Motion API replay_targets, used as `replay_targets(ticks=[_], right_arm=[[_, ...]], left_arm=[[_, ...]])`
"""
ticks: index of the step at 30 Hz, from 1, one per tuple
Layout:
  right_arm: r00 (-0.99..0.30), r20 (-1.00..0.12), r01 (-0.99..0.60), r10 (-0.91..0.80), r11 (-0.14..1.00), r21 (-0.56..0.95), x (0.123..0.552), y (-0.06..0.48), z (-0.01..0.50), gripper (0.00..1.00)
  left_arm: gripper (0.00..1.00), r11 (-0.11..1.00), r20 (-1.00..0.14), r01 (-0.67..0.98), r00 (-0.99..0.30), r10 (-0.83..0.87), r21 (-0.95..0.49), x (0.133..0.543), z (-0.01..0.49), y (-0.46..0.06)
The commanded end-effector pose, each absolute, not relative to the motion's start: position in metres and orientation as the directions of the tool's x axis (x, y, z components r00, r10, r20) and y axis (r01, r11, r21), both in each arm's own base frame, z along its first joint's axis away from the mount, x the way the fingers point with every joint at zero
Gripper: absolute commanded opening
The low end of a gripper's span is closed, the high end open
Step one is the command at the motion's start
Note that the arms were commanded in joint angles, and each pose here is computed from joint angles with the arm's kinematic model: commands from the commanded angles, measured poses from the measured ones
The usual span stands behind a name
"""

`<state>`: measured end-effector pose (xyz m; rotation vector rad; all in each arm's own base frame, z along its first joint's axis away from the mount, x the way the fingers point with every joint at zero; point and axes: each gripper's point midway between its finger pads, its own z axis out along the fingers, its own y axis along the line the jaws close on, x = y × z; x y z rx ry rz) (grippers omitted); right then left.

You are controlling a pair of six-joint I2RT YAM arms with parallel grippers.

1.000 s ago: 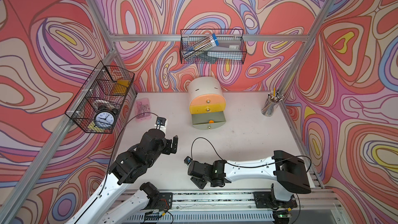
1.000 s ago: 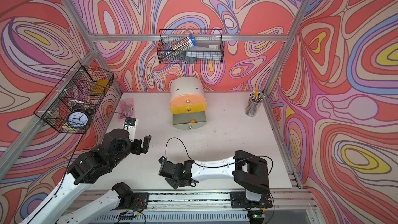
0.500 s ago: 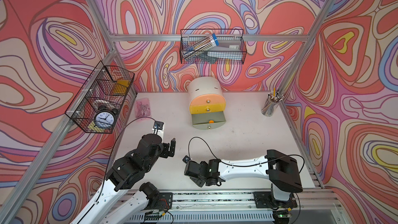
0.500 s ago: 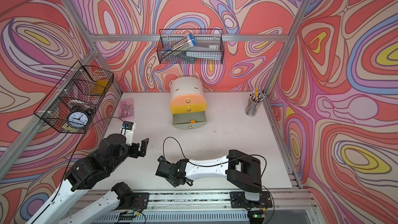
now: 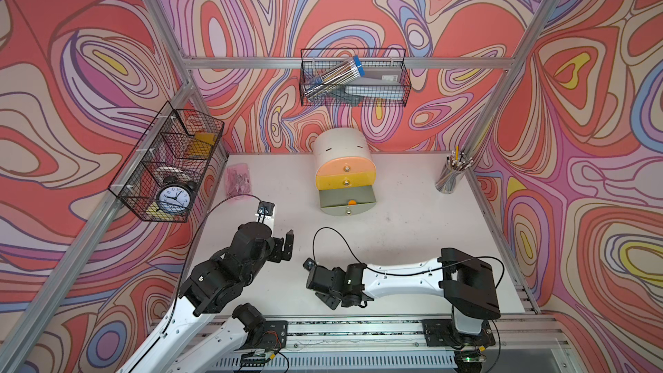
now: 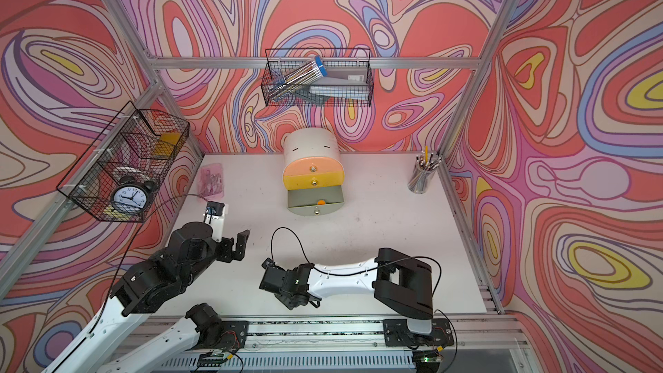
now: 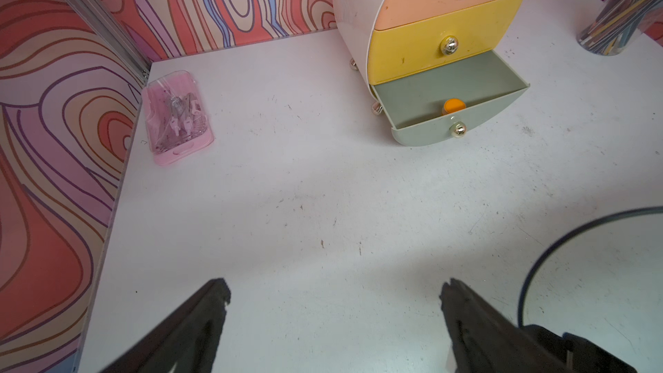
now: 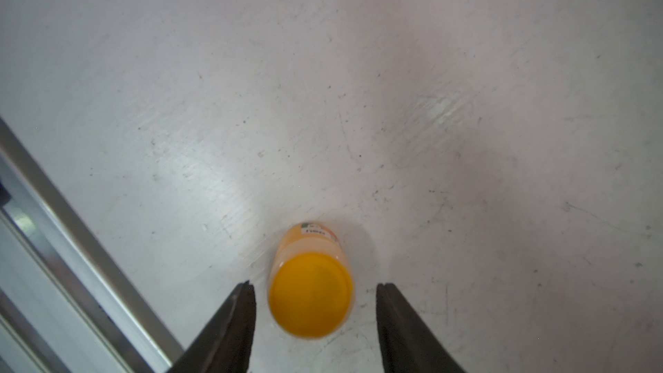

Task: Put the paint cans in the drawer according to color
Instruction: Pick up the paint can at the center of the board, then place the paint can in the drawer.

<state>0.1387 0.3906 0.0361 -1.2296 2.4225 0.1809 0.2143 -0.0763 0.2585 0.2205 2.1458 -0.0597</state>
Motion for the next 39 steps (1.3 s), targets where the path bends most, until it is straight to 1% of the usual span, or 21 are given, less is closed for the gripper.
replay_targets(ticks=[1, 3, 5, 7, 8, 12, 16, 20, 23, 26, 31, 35, 38, 39], right_arm=[[-0.523, -0.413, -0.792, -0.745, 0.604, -0.086, 0.147, 0.387, 0.025, 0.52], [-0.525, -0.426, -0.786, -0.736, 0.612, -0.088, 0.151, 0.386, 0.028, 0.48], [-0.527, -0.437, -0.780, -0.729, 0.619, -0.092, 0.154, 0.386, 0.031, 0.35], [-0.529, -0.455, -0.768, -0.717, 0.632, -0.103, 0.161, 0.385, 0.036, 0.20], [-0.531, -0.472, -0.759, -0.704, 0.642, -0.104, 0.165, 0.385, 0.042, 0.17], [-0.548, -0.551, -0.713, -0.630, 0.696, -0.088, 0.194, 0.377, 0.077, 0.16], [-0.573, -0.634, -0.602, -0.520, 0.791, -0.105, 0.254, 0.344, 0.122, 0.18], [-0.591, -0.710, -0.472, -0.384, 0.878, -0.082, 0.322, 0.304, 0.156, 0.18], [-0.581, -0.746, -0.399, -0.324, 0.913, -0.086, 0.365, 0.283, 0.167, 0.19], [-0.576, -0.764, -0.370, -0.289, 0.926, -0.071, 0.396, 0.279, 0.168, 0.19], [-0.609, -0.741, -0.334, -0.283, 0.939, -0.083, 0.426, 0.278, 0.145, 0.22], [-0.637, -0.720, -0.318, -0.276, 0.945, -0.080, 0.429, 0.278, 0.131, 0.27], [-0.638, -0.721, -0.309, -0.269, 0.948, -0.081, 0.428, 0.276, 0.130, 0.37], [-0.638, -0.722, -0.307, -0.269, 0.948, -0.083, 0.429, 0.275, 0.130, 0.42]], left_arm=[[0.99, 0.983, -0.836, 0.175, -0.531, 0.136, 0.049, 0.215, 0.258, -0.074], [0.99, 0.984, -0.836, 0.174, -0.531, 0.136, 0.050, 0.215, 0.257, -0.074], [0.99, 0.984, -0.837, 0.174, -0.530, 0.135, 0.049, 0.215, 0.257, -0.074], [0.99, 0.983, -0.837, 0.175, -0.529, 0.137, 0.050, 0.215, 0.257, -0.074], [0.99, 0.983, -0.837, 0.175, -0.530, 0.139, 0.052, 0.215, 0.256, -0.074], [0.99, 0.983, -0.837, 0.177, -0.529, 0.141, 0.053, 0.215, 0.256, -0.074], [0.99, 0.981, -0.835, 0.185, -0.531, 0.146, 0.053, 0.215, 0.253, -0.076], [0.99, 0.980, -0.832, 0.194, -0.534, 0.151, 0.053, 0.216, 0.251, -0.078], [0.99, 0.979, -0.829, 0.198, -0.536, 0.156, 0.055, 0.216, 0.250, -0.078], [0.99, 0.977, -0.828, 0.206, -0.539, 0.156, 0.050, 0.215, 0.249, -0.080], [0.99, 0.976, -0.821, 0.214, -0.549, 0.153, 0.038, 0.215, 0.246, -0.082], [0.99, 0.976, -0.816, 0.219, -0.560, 0.142, 0.019, 0.214, 0.245, -0.085], [0.99, 0.978, -0.816, 0.208, -0.566, 0.118, -0.003, 0.214, 0.245, -0.086], [0.99, 0.982, -0.816, 0.189, -0.571, 0.094, -0.019, 0.214, 0.245, -0.085]])
